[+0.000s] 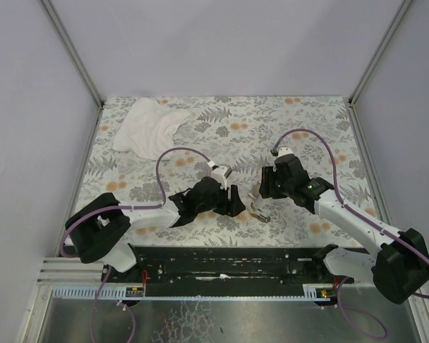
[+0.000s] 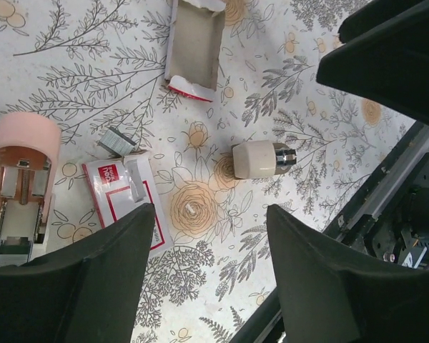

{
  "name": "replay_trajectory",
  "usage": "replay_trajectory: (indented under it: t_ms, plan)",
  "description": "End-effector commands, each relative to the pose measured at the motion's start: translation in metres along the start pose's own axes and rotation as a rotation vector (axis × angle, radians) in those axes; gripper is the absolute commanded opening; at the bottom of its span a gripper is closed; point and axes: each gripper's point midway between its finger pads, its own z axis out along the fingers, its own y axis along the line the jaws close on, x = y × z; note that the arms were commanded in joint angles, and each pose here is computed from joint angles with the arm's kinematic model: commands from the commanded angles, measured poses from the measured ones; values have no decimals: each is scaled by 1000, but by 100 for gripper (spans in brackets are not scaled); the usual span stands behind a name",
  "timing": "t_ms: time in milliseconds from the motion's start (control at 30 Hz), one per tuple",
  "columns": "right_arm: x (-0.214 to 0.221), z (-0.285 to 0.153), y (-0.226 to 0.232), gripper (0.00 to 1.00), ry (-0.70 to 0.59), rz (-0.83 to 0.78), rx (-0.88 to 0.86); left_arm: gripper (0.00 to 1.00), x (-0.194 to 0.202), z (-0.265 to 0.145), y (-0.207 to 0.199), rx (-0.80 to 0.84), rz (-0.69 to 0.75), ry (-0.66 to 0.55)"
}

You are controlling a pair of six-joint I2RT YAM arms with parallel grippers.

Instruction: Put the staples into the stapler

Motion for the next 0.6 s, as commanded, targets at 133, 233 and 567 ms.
replay_trajectory:
  t_ms: [133, 233, 567]
  plan:
    - [-9, -5, 4, 57, -43, 2, -16, 59, 7, 14, 7, -7, 38, 0]
    - [-9, -7, 4, 57, -46, 5, -15, 58, 15, 20, 18, -40, 59, 22]
    - [-14, -6, 8, 58, -55, -4, -30, 57, 49, -5, 46, -108, 46, 77]
